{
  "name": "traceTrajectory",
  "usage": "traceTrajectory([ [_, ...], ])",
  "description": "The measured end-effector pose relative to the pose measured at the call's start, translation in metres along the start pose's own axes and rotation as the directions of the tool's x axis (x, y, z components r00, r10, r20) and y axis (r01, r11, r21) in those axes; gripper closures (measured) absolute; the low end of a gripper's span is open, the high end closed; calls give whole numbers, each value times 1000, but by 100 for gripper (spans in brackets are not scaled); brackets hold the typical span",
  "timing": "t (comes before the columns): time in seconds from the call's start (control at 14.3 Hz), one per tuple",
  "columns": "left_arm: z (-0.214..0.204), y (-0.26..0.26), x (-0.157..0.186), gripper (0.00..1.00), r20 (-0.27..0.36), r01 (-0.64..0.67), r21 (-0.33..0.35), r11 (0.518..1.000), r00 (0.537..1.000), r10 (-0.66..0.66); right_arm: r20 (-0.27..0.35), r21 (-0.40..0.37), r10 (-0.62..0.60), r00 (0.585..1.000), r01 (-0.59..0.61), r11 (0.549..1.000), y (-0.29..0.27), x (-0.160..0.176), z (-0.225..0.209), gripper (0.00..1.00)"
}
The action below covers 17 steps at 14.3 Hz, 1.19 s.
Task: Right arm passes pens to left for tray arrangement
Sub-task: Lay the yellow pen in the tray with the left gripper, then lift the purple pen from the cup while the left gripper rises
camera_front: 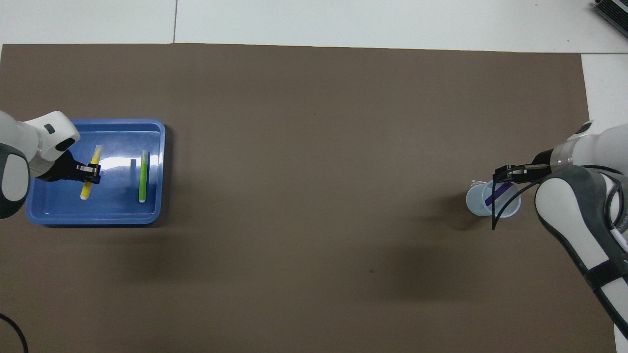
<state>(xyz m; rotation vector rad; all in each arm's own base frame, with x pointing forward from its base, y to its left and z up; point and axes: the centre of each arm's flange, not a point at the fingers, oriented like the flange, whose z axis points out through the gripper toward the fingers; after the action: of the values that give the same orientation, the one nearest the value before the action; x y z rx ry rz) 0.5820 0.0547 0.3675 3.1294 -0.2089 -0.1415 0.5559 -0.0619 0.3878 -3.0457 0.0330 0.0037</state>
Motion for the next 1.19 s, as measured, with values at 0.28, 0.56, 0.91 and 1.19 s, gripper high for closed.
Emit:
traceTrajectory([
  [0.28, 27, -2, 7, 82, -17, -1, -6, 1000, 1000, 0, 21, 3, 2, 1000, -2, 1000, 0, -2, 1, 59],
  [0.56, 56, -6, 3, 82, -29, 7, -7, 1000, 1000, -7, 39, 6, 1, 999, -2, 1000, 0, -4, 1, 69],
  [0.91, 67, -5, -2, 82, -60, 6, 0, 1000, 998, -6, 42, 7, 0, 999, 0, 1000, 1, -4, 0, 83],
  [1.19, 68, -6, -2, 64, -61, 5, 4, 1000, 998, -5, 66, 13, -20, 998, 19, 1000, 0, -3, -9, 83],
])
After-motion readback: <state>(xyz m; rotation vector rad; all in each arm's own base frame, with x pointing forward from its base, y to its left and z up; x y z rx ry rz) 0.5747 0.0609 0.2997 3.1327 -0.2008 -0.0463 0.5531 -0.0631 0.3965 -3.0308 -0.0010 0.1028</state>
